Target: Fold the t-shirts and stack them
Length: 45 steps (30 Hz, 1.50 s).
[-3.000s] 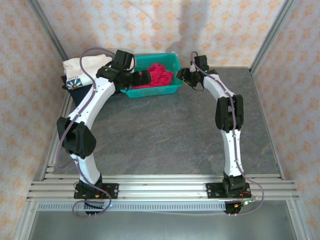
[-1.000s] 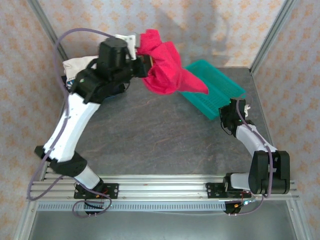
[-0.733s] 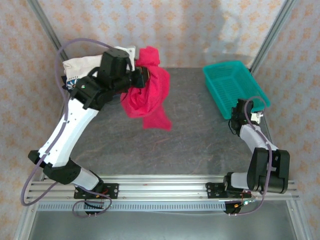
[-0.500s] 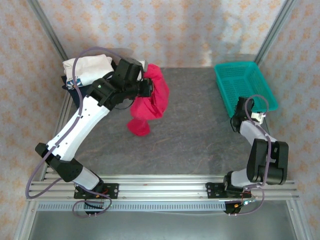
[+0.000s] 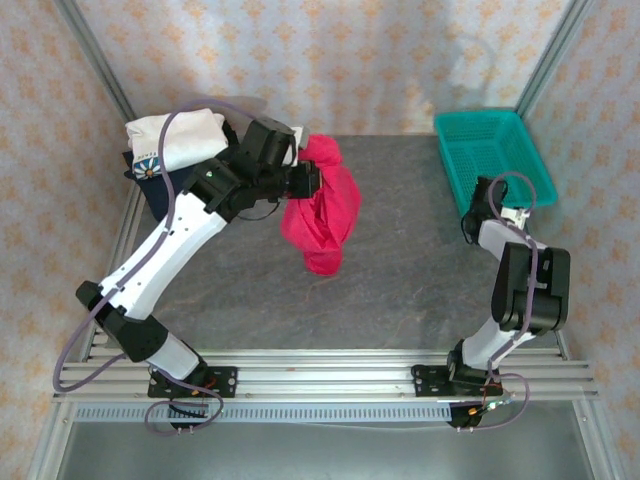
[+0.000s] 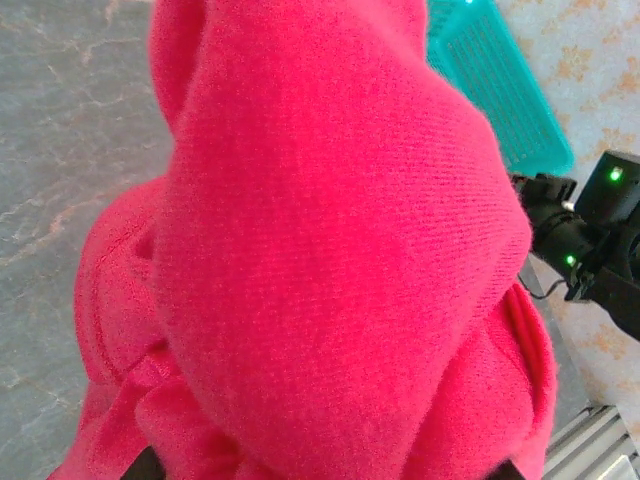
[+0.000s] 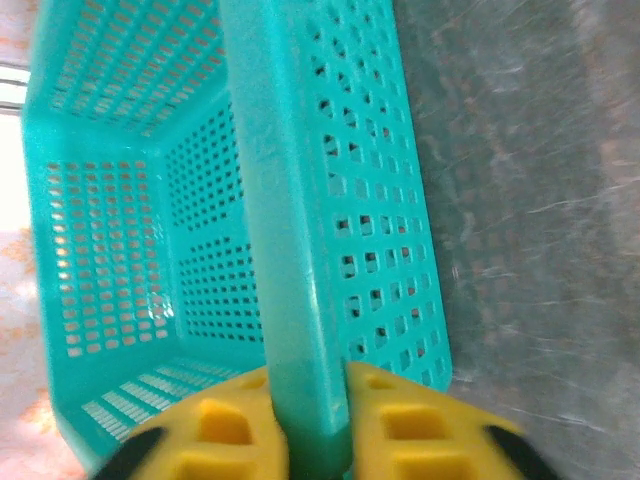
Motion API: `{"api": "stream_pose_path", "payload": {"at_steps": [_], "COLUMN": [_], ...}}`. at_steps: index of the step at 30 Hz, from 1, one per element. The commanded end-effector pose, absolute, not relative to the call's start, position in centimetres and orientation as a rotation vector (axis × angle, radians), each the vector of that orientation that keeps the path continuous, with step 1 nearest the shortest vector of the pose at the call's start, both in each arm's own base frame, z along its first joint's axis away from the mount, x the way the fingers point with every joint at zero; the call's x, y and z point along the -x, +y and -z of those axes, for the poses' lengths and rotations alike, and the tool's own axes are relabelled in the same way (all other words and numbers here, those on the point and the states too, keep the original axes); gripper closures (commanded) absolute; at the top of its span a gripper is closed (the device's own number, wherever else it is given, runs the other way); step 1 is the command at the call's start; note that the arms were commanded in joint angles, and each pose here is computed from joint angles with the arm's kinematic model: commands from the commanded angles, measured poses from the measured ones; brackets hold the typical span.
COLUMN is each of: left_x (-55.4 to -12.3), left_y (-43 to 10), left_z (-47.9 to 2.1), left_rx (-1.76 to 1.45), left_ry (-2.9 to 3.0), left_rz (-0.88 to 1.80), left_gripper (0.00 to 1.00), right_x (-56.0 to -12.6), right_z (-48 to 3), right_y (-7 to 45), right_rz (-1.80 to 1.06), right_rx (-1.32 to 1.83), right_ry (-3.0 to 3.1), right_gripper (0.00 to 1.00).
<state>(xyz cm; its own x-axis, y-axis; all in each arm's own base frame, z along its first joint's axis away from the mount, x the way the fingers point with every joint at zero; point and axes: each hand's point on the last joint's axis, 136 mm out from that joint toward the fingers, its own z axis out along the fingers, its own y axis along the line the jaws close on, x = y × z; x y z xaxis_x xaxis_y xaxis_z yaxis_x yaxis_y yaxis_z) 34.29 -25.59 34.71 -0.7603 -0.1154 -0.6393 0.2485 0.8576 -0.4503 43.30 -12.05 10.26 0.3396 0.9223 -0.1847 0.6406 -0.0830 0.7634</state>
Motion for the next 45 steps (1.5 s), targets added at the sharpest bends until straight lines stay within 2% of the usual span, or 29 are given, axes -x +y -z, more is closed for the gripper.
{"api": "stream_pose_path", "payload": {"at_steps": [1,3,4,7,10,11,14,15,18,20,21,27,33,37,45], "left_x": [-34.1,-33.9,-33.6,-33.2,-34.4,-35.3,-39.3,-40.4,-40.7,-39.8,-39.3,-34.7,-31.4,-32.2,-35.5], "left_y": [-27.5,-28.3,-29.0,-30.5,-30.0,-29.3,-24.5,-21.3,-12.6,-10.1,-9.9,-13.0,-18.1,-19.5,-19.0], "left_z": [-35.8,-36.4,-37.1,-37.8,-35.5,-34.1,-28.3,-26.2,-23.2,-22.9,-22.8,-19.1,-13.5,-10.8,-8.9], "left_rx": [-0.124,-0.112,-0.108,-0.097,-0.064,-0.023,0.273,0.392,0.653,0.707,0.701,0.558,0.377,0.432,0.492], "left_ry": [2.317,2.324,2.322,2.330,2.381,2.404,2.467,2.485,2.478,2.456,2.459,2.602,2.793,2.793,2.754], "left_rz": [0.788,0.859,0.926,1.053,1.001,0.967,0.906,0.781,0.466,0.405,0.404,0.474,0.534,0.571,0.432], "left_gripper": [1.00,1.00,1.00,1.00,1.00,0.95,0.48,0.41,0.33,0.23,0.12,0.14,0.22,0.27,0.32], "right_x": [-44.8,-45.4,-45.6,-45.4,-43.9,-43.3,-40.8,-39.8,-36.8,-34.4,-33.2,-28.4,-28.3,-29.5,-31.0], "right_z": [-8.5,-9.6,-10.3,-12.3,-13.6,-14.0,-15.0,-15.2,-14.7,-13.5,-12.9,-9.5,-9.1,-10.0,-10.9], "right_y": [-10.3,-9.4,-8.7,-6.8,-4.7,-3.8,-0.6,0.9,5.5,8.4,10.0,16.6,20.7,22.4,24.4], "right_rz": [-0.586,-0.617,-0.638,-0.693,-0.741,-0.752,-0.751,-0.744,-0.751,-0.756,-0.751,-0.730,-0.843,-0.959,-0.951], "right_rx": [-1.806,-1.730,-1.677,-1.538,-1.422,-1.375,-1.212,-1.138,-0.947,-0.823,-0.738,-0.294,-0.116,-0.105,-0.028], "right_ry": [1.495,1.581,1.639,1.780,1.910,1.956,2.144,2.214,2.392,2.516,2.580,2.808,2.754,2.677,2.684], "right_gripper": [0.56,0.36,0.29,0.19,0.14,0.14,0.13,0.13,0.13,0.14,0.14,0.20,0.25,0.27,0.30]}}
